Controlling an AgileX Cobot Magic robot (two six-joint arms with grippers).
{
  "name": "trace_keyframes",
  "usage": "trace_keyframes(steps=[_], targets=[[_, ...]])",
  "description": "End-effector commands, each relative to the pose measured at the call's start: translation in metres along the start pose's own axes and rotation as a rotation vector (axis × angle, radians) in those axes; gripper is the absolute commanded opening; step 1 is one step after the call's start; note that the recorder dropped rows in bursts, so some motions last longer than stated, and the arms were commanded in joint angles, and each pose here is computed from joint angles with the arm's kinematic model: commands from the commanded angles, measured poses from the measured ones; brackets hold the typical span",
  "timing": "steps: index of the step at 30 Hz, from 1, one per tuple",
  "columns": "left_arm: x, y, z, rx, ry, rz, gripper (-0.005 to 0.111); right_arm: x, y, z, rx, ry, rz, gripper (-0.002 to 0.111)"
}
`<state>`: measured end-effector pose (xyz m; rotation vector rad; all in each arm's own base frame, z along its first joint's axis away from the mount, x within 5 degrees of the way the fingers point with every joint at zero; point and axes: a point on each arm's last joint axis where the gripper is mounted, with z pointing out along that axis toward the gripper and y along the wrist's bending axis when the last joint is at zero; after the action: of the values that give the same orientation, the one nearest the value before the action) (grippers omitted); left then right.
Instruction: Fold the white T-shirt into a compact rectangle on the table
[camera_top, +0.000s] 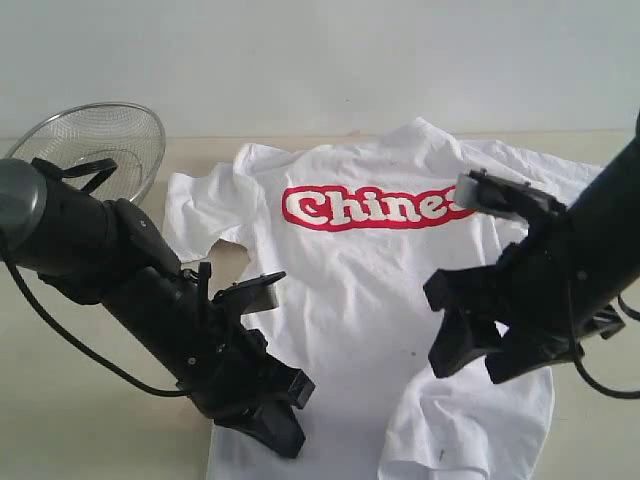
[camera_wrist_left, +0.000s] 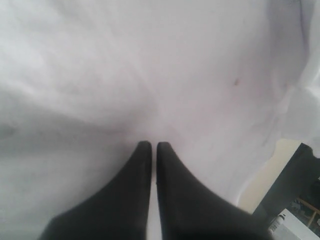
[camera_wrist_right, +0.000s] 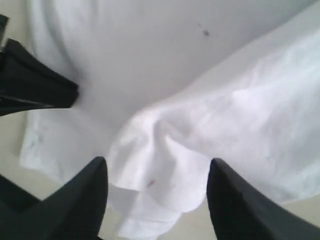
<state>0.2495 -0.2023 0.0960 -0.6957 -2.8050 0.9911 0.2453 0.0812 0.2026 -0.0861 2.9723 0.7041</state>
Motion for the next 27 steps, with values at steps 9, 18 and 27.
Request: trace_keyframes(steps=[9,18,27], targets=[[0.002,-0.002,0.001,0.01,0.01,0.007,0.004,0.007,-0.024,0.023,0.098,-0.023,0.134,0.052],[0.002,-0.002,0.001,0.014,0.012,0.009,0.004,0.017,-0.04,0.038,0.184,0.005,0.193,0.053],[0.002,-0.002,0.001,0.016,0.011,0.012,0.004,0.012,-0.051,0.059,0.199,-0.005,0.263,0.052]])
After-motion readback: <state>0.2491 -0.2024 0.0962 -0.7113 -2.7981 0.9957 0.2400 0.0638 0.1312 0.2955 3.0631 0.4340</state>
